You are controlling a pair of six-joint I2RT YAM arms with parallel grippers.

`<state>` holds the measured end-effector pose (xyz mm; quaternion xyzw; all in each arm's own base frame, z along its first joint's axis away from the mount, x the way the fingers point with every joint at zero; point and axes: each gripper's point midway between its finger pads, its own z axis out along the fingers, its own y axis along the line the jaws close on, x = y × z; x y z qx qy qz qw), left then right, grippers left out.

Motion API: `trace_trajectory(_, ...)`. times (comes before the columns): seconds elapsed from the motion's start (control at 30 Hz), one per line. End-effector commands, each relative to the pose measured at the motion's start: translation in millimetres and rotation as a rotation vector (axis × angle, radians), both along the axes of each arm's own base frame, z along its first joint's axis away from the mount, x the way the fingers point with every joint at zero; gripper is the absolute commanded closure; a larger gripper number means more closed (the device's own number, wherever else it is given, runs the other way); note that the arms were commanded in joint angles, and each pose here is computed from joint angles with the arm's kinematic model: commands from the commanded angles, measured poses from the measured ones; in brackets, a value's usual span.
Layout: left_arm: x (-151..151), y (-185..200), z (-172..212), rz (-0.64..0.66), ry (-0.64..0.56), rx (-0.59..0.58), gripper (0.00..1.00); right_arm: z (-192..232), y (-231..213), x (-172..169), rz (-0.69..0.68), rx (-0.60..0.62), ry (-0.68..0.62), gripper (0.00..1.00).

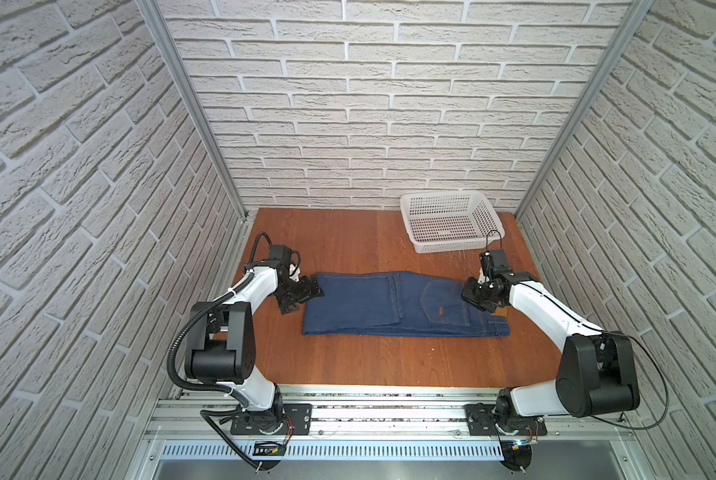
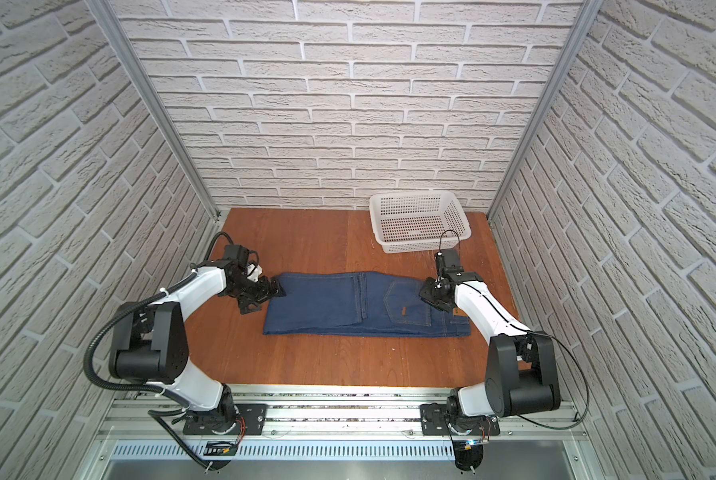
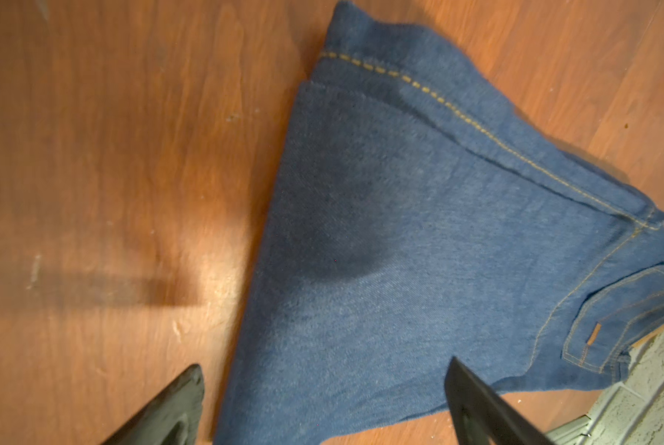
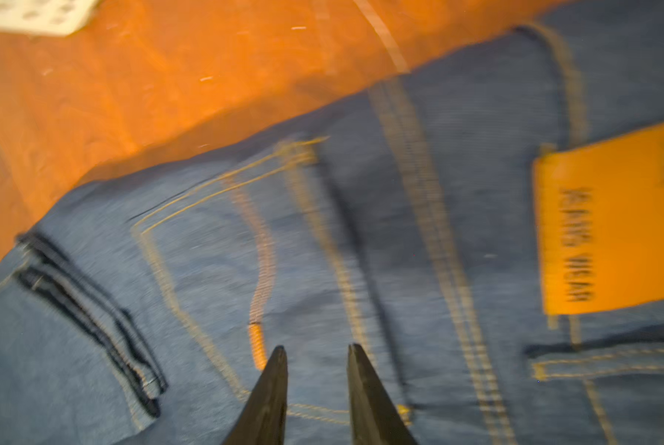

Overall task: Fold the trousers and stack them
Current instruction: 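Move right gripper to the waistband end while left moves to the folded end, then grip the waistband edge with the right gripper while left grips the folded end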

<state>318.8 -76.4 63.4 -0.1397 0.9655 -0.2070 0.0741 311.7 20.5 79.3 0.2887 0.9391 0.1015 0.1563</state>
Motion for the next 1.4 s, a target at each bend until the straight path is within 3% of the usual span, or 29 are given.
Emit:
trace_trajectory(0.0,2.7,-3.2,-2.5,-0.024,-0.02,-0.028,0.04,6.2,1.2,0.6,0.015,0.049,-0.041,0.71)
trace_trajectory(0.5,0.0,0.4,-21.9,-0.045,0.049,-0.067,0.11,-13.3,-6.8,-11.1,-0.018,0.102,-0.006,0.72)
trace_trajectory(0.7,3.9,-10.4,-23.6,-0.063,0.067,-0.138,0.13,-21.4,-3.7,-14.9,-0.023,0.125,0.013,0.73)
trace_trajectory(0.83,4.2,-20.9,-27.3,-0.064,0.088,-0.203,0.16,-27.4,-1.4,-17.2,-0.028,0.141,0.027,0.73)
trace_trajectory(1.37,-5.5,-29.7,-32.4,-0.071,0.128,-0.25,0.29,-37.6,2.1,-17.8,-0.035,0.167,0.048,0.73)
